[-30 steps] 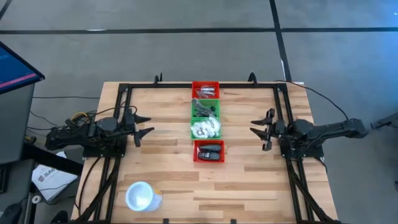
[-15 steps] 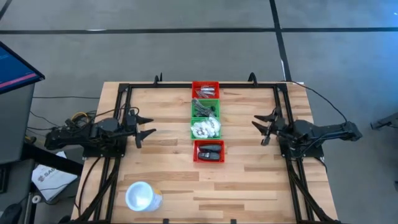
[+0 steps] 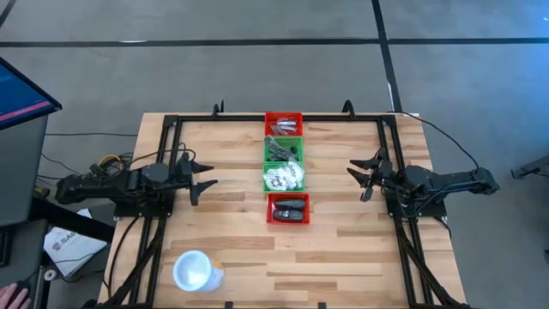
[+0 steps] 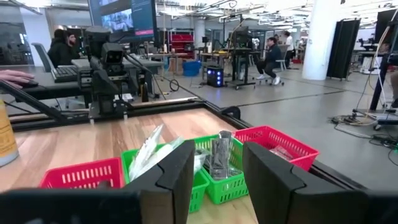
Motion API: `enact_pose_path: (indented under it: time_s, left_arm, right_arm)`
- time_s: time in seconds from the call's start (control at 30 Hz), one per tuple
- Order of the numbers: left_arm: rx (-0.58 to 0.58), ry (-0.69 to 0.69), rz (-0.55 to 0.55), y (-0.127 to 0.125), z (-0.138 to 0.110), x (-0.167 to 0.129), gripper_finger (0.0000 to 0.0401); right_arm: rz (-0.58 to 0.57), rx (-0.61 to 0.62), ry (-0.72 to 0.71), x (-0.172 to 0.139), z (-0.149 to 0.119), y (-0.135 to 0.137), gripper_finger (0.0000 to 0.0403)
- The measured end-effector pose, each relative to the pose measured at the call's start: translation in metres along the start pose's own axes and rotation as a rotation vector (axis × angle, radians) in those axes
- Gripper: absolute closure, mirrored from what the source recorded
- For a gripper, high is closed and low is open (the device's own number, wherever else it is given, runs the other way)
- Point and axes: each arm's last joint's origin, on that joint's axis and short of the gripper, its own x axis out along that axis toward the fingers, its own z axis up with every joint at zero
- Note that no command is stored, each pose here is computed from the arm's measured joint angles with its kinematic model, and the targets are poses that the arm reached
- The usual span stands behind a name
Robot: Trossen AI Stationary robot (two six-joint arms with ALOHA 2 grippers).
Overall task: Pick & Place Travel size toiletries
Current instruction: Return to Home Position
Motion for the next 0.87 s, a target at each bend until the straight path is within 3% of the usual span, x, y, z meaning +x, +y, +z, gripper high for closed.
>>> enact_pose_path:
  time_s: [0.87]
  left_arm:
    - [0.021, 0.071, 0.008, -0.0020, -0.0037, 0.0082, 0.0164]
  right_arm:
    - [0.001, 0.000, 0.000, 0.0000, 0.0002, 0.0000, 0.0276]
